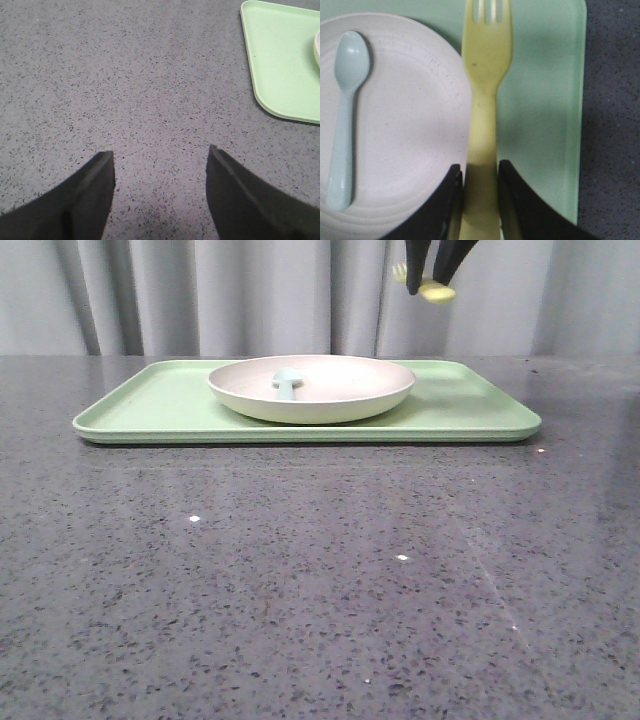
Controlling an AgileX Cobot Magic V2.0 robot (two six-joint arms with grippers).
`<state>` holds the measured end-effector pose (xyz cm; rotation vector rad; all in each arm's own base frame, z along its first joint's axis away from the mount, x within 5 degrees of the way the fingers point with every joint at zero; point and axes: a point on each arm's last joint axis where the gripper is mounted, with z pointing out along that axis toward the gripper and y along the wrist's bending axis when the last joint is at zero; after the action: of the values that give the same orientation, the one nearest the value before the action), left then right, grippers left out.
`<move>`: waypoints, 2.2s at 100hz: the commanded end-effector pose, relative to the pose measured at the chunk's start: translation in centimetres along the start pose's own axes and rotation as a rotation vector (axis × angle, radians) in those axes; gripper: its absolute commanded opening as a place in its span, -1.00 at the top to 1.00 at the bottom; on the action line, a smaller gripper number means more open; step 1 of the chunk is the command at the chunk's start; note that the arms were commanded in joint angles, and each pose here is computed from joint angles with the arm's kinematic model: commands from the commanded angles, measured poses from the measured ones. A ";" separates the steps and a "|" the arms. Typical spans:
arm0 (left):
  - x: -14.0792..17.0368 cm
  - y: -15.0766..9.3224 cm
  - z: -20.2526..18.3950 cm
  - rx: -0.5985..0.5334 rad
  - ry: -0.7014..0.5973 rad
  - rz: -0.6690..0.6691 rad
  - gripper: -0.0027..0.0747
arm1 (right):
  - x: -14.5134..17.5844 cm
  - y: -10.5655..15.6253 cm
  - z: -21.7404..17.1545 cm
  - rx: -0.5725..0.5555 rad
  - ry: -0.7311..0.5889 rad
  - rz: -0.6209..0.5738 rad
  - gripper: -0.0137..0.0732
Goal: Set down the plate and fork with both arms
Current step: 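Close the right gripper on the fork and lift it off the plate, then move the fork beside the plate and lower it onto the tray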
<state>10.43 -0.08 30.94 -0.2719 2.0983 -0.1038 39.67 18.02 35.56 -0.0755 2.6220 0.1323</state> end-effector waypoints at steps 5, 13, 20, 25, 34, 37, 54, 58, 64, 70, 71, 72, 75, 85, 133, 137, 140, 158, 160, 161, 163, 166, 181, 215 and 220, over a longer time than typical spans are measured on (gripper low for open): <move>-1.2 -0.4 -0.4 0.032 -0.075 -0.008 -0.10 | -0.8 -1.1 -3.9 -0.007 -0.101 -0.015 0.52; -1.2 -0.4 -0.4 0.032 -0.075 -0.008 -0.10 | -0.9 -1.4 -3.9 -0.003 -0.101 -0.015 0.52; -1.2 -0.4 -0.4 0.032 -0.075 -0.008 -0.10 | -0.9 -1.6 -3.7 -0.003 -0.094 -0.022 0.52; -1.2 -0.4 -0.4 0.032 -0.075 -0.008 -0.10 | -0.8 -1.9 -3.5 -0.004 -0.084 -0.023 0.52; -1.2 -0.4 -0.4 0.033 -0.077 -0.008 -0.10 | -0.7 -2.5 -2.7 -0.007 -0.061 -0.018 0.52; -1.2 -0.4 -0.4 0.034 -0.078 -0.008 -0.10 | -0.7 -2.8 -2.4 -0.005 -0.054 -0.013 0.52; -1.2 -0.4 -0.4 0.034 -0.078 -0.008 -0.10 | 0.0 -3.5 -0.4 0.003 -0.011 -0.005 0.52; -1.2 -0.4 -0.4 0.034 -0.078 -0.008 -0.10 | 0.2 -3.6 -0.1 0.005 -0.005 -0.006 0.52; -1.2 -0.4 -0.4 0.034 -0.078 -0.008 -0.10 | 0.5 -3.6 0.6 0.006 0.003 -0.007 0.52; -1.2 -0.4 -0.4 0.034 -0.078 -0.008 -0.10 | 0.7 -3.6 1.2 0.000 0.006 -0.006 0.52; -1.2 -0.4 -0.4 0.034 -0.078 -0.008 -0.10 | 0.8 -3.6 1.4 0.000 0.009 -0.006 0.52; -1.2 -0.4 -0.4 0.034 -0.078 -0.008 -0.10 | 0.8 -3.6 1.5 -0.001 0.010 -0.006 0.52; -1.2 -0.4 -0.4 0.034 -0.078 -0.008 -0.10 | 1.0 -3.5 1.8 -0.007 0.012 -0.005 0.52; -1.2 -0.4 -0.4 0.034 -0.078 -0.008 -0.10 | 1.5 -3.6 2.8 -0.010 0.019 -0.005 0.52; -1.2 -0.4 -0.4 0.034 -0.078 -0.008 -0.10 | 2.2 -3.6 4.4 -0.011 0.026 -0.009 0.52; -1.2 -0.4 -0.4 0.034 -0.078 -0.008 -0.10 | 2.2 -3.6 4.5 -0.010 0.029 -0.009 0.52; -1.2 -0.4 -0.4 0.034 -0.078 -0.008 -0.10 | 2.3 -3.6 4.6 -0.009 0.033 -0.009 0.52; -1.2 -0.4 -0.4 0.034 -0.078 -0.008 -0.10 | 2.4 -3.7 4.7 -0.006 0.040 -0.010 0.40; -1.2 -0.4 -0.4 0.034 -0.078 -0.008 -0.10 | 2.5 -3.7 4.8 -0.006 0.043 -0.010 0.38; -1.2 -0.4 -0.4 0.034 -0.078 -0.008 -0.10 | 2.5 -3.7 4.8 -0.006 0.043 -0.010 0.36; -1.2 -0.4 -0.4 0.034 -0.078 -0.008 -0.10 | 2.5 -3.7 4.8 -0.005 0.044 -0.010 0.34; -1.2 -0.4 -0.4 0.034 -0.078 -0.008 -0.10 | 2.6 -3.7 4.9 -0.004 0.047 -0.010 0.28; -1.2 -0.4 -0.4 0.034 -0.078 -0.008 -0.10 | 2.6 -3.7 4.9 -0.003 0.051 -0.010 0.06; -1.2 -0.4 -0.4 0.034 -0.078 -0.008 -0.10 | 2.4 -3.8 3.6 -0.012 0.020 -0.009 -0.09; -1.2 -0.4 -0.4 0.034 -0.078 -0.008 -0.10 | 2.3 -3.8 2.7 -0.017 -0.001 -0.013 -0.09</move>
<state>10.43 -0.09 30.92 -0.2719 2.0989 -0.1037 40.29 15.16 27.00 -0.0889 2.7647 0.1065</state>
